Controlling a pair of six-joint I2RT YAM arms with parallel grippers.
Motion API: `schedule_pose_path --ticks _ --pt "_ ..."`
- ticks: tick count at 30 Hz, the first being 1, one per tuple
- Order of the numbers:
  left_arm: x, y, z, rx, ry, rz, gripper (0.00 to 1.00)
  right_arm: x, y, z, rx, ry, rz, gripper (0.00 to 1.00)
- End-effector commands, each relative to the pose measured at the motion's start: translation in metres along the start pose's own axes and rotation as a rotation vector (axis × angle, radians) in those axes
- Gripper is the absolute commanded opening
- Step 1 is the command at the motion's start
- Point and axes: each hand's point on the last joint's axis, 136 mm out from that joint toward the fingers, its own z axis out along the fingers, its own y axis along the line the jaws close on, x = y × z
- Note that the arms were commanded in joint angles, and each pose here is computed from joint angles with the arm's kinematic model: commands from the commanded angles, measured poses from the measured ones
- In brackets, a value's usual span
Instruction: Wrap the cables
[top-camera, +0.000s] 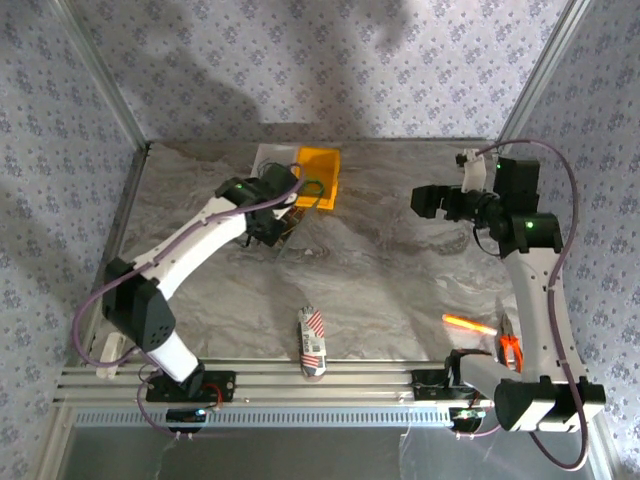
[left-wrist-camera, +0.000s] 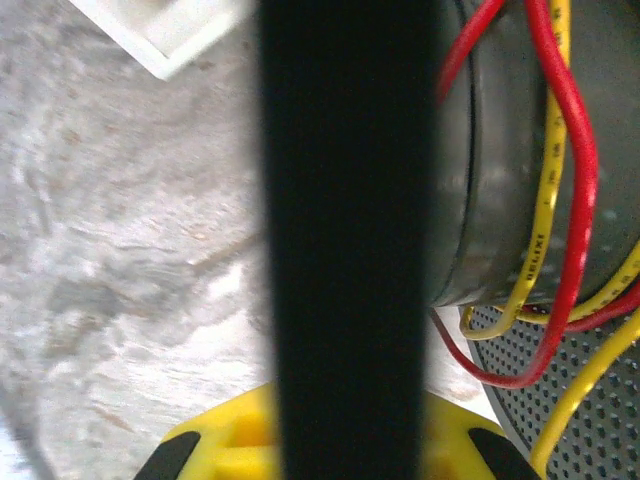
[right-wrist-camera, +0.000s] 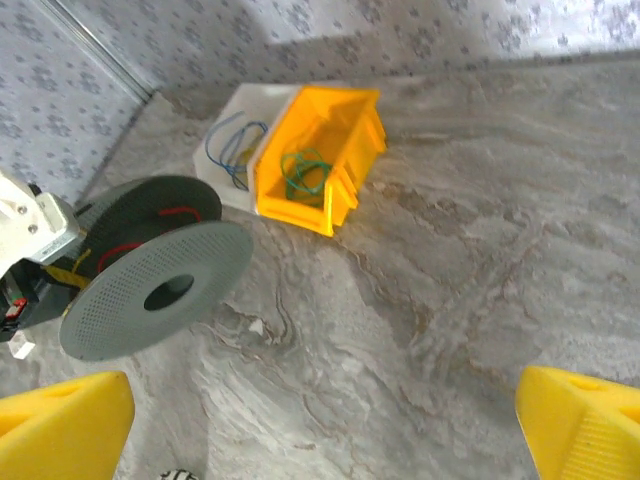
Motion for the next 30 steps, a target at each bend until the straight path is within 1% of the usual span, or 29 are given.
schedule_pose_path --ticks 1,5,7,8,10,12,16,17,21,24,30 --pt "-0.037 0.025 -0.020 -0.227 -0.100 0.033 0.00 -0.005 0.004 -0.008 0.038 -0.044 -0.028 1.00" --pt "-0.049 0.007 -0.016 -0.271 -0.103 0.101 0.00 0.010 0.004 0.000 0.024 -0.014 -0.010 1.00" --pt "-0.053 -0.006 -0.016 -0.221 -0.123 0.096 0.00 0.015 0.006 0.007 -0.002 -0.006 0.021 1.00" --pt "-0.054 -0.009 -0.017 -0.194 -0.140 0.084 0.00 0.025 0.003 0.015 -0.012 0.017 0.052 1.00" --pt "-0.057 -0.018 -0.024 -0.124 -0.189 0.064 0.00 0.033 0.002 0.027 -0.039 0.038 0.112 1.00" --pt "-0.060 -0.025 -0.033 -0.078 -0.244 0.084 0.00 0.038 -0.001 0.040 -0.069 0.057 0.172 1.00" --pt "-0.061 -0.032 -0.049 -0.105 -0.370 0.201 0.00 0.044 -0.005 0.066 -0.146 0.118 0.306 1.00" --pt "-0.057 -0.033 -0.049 -0.109 -0.376 0.228 0.00 0.044 -0.004 0.071 -0.170 0.128 0.326 1.00" --pt "-0.059 -0.041 -0.064 -0.136 -0.527 0.318 0.00 0.043 -0.003 0.090 -0.236 0.157 0.405 1.00" --pt "-0.056 -0.047 -0.073 -0.138 -0.632 0.363 0.00 0.037 0.002 0.095 -0.285 0.161 0.441 1.00" --pt "-0.049 -0.061 -0.078 -0.118 -0.744 0.469 0.00 0.034 0.025 0.110 -0.358 0.218 0.449 1.00"
